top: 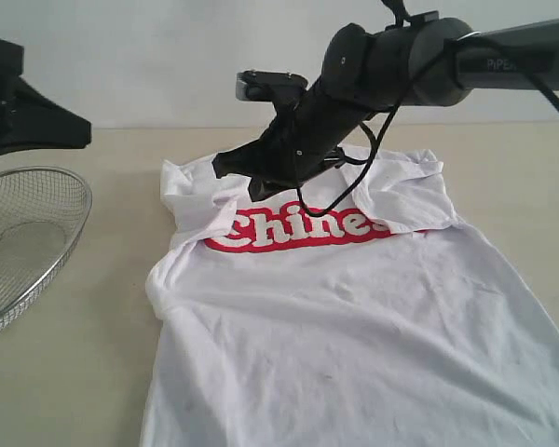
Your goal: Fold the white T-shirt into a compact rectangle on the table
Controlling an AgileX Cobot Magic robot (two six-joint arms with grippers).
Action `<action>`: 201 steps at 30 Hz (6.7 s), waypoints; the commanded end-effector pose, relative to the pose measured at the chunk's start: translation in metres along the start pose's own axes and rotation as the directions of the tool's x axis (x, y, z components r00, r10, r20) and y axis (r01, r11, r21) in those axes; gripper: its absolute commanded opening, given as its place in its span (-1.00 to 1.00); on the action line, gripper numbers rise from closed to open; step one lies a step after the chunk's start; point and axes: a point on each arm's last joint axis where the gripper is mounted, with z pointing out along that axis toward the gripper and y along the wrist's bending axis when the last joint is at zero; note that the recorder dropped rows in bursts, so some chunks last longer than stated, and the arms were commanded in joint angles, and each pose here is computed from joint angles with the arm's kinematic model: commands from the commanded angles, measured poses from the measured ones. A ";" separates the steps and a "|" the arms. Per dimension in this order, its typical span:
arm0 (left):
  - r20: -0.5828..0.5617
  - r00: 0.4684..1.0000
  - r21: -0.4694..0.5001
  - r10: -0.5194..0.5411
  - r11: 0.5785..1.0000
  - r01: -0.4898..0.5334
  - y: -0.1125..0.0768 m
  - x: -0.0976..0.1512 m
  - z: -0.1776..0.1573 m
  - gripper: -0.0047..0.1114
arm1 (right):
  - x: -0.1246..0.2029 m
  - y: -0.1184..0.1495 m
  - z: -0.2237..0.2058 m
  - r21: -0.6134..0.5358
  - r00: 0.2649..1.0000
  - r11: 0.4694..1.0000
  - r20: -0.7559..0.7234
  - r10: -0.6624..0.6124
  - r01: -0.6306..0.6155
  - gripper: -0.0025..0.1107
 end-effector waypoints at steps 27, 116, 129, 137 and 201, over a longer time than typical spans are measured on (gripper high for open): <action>-0.460 0.715 -0.039 0.526 0.793 -0.608 0.060 -0.112 0.217 -0.15 | 0.006 -0.006 -0.005 0.060 0.990 0.992 -0.091 -0.108 0.114 -0.96; -0.445 0.720 -0.046 0.533 0.789 -0.612 0.075 -0.107 0.230 -0.22 | 0.012 -0.011 0.011 0.060 0.993 0.995 -0.096 -0.073 0.079 -0.96; -0.402 0.753 -0.059 0.521 0.806 -0.589 0.080 -0.106 0.239 -0.10 | 0.011 -0.011 0.011 0.058 0.993 0.995 -0.091 -0.080 0.086 -0.96; -0.396 0.767 -0.072 0.505 0.815 -0.574 0.085 -0.103 0.247 0.02 | 0.011 -0.011 0.011 0.058 0.992 0.994 -0.091 -0.085 0.090 -0.96; -0.336 0.853 -0.228 0.400 0.844 -0.486 0.093 -0.116 0.238 -0.16 | -0.008 0.017 0.033 -0.054 0.965 0.987 0.210 0.160 -0.152 -0.03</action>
